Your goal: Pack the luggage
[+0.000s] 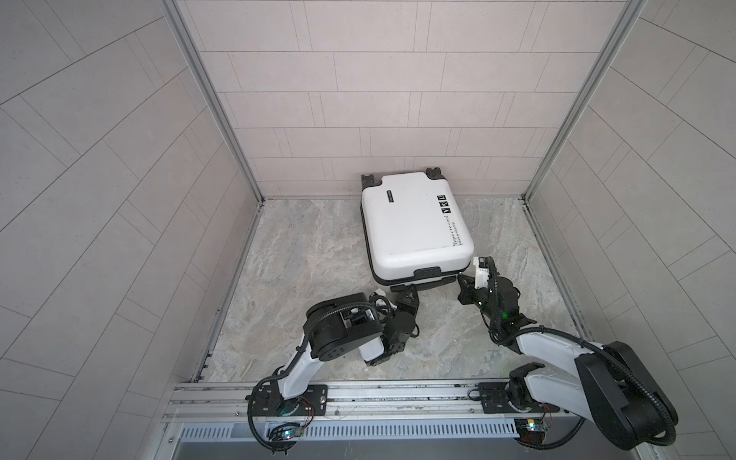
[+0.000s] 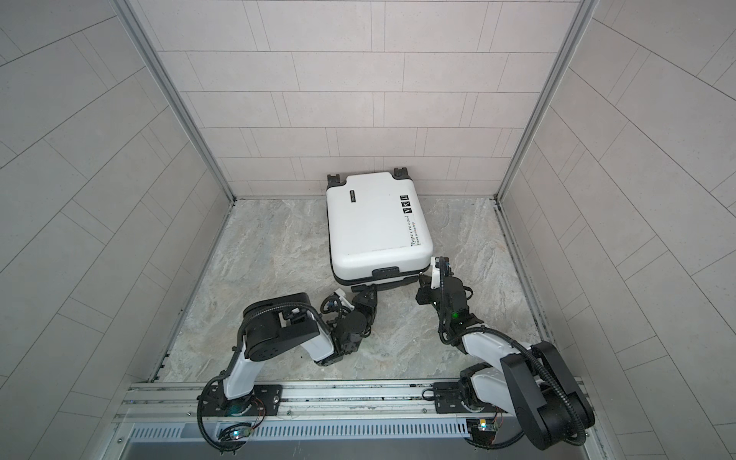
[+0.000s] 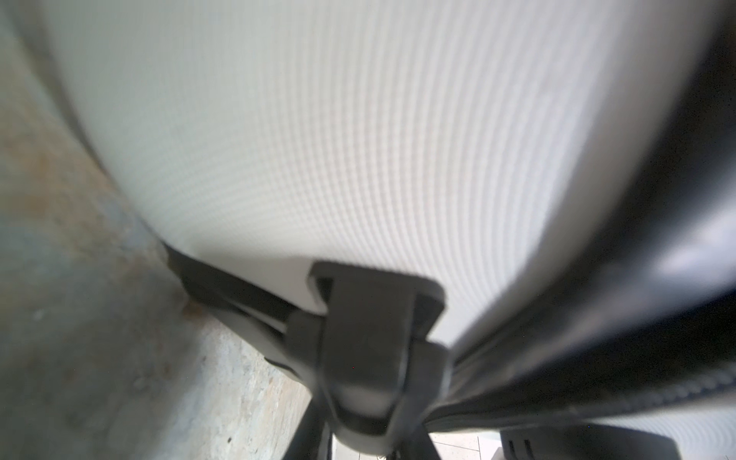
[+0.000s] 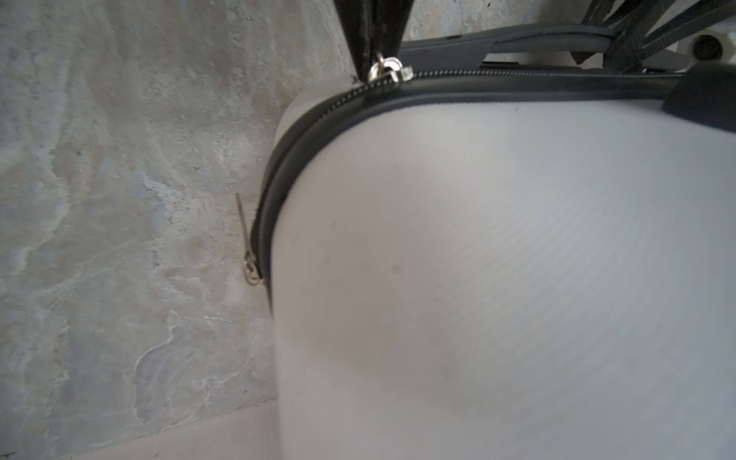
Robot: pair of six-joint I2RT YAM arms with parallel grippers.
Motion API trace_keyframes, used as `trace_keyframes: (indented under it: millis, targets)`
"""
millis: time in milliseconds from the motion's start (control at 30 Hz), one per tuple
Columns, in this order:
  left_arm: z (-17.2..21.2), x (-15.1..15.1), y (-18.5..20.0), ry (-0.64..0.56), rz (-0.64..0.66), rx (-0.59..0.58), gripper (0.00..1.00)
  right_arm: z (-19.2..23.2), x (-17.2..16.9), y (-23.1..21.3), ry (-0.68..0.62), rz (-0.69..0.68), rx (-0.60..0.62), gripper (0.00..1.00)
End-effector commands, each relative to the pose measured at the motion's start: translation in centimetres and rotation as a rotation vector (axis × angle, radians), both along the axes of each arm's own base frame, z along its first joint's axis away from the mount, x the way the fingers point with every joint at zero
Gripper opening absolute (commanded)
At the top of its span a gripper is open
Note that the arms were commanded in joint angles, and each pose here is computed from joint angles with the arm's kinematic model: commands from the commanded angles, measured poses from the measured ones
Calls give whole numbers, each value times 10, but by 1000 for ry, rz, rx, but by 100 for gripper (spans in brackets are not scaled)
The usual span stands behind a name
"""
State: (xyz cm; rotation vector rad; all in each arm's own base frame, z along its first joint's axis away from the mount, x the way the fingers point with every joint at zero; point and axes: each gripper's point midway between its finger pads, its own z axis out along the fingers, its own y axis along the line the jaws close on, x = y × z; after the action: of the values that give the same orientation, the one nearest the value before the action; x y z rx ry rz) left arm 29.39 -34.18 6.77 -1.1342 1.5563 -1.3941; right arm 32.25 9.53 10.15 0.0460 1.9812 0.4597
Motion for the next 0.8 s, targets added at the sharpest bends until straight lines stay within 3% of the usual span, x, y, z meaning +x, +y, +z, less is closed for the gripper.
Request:
trace_keyframes:
  millis: [0, 767]
  targets:
    - [-1, 7, 35, -8, 129, 65, 0, 4, 6, -25, -21, -113, -14, 0]
    - [-2, -10, 84, 5, 195, 122, 0, 4, 7, -25, -17, -108, 9, 0]
